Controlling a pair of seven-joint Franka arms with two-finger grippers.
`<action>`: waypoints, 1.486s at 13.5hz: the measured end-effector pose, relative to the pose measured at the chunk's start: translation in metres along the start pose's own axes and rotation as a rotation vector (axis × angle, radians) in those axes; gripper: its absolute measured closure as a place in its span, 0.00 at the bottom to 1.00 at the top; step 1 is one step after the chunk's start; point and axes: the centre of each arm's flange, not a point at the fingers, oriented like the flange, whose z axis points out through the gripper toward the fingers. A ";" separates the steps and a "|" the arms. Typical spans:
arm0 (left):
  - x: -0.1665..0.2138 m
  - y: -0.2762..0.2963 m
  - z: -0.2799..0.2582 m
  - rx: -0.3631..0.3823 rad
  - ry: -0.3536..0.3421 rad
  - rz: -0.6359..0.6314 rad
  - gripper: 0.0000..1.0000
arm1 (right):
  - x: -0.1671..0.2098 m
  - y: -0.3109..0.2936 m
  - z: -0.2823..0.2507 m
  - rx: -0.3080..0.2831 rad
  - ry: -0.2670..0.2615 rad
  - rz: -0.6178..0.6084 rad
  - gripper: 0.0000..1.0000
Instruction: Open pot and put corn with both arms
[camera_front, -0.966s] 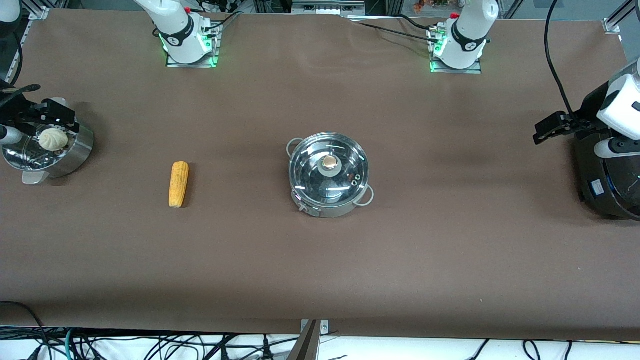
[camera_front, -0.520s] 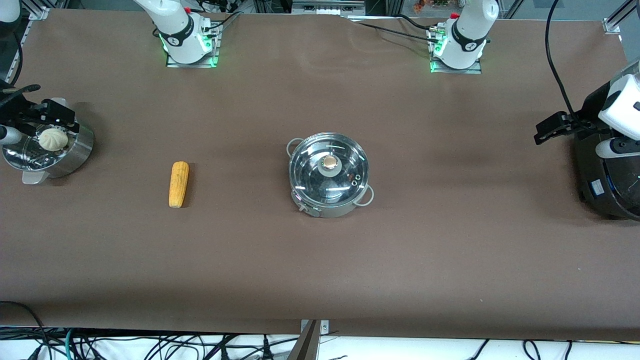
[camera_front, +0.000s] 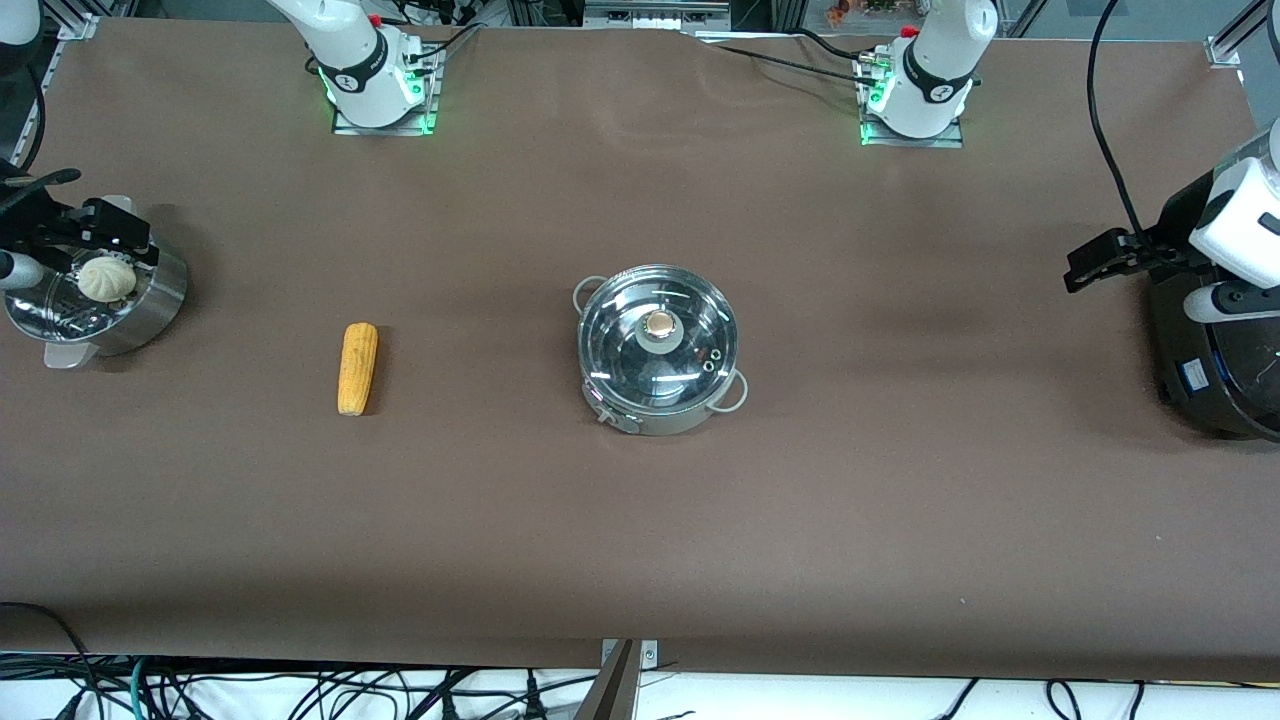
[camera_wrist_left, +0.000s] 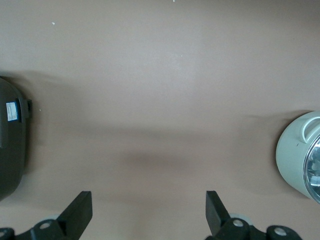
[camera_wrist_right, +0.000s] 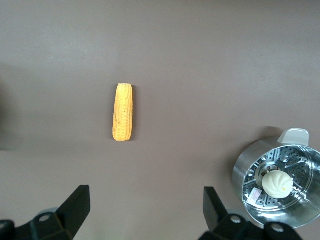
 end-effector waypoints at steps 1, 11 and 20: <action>0.001 0.000 0.001 0.000 -0.002 0.000 0.00 | 0.000 0.000 0.000 0.000 0.000 0.000 0.00; 0.000 0.001 0.015 0.009 -0.070 0.003 0.00 | -0.001 -0.003 0.001 0.002 -0.010 -0.004 0.00; -0.002 -0.001 0.012 0.005 -0.072 -0.001 0.00 | 0.001 -0.012 0.003 0.003 -0.017 -0.022 0.00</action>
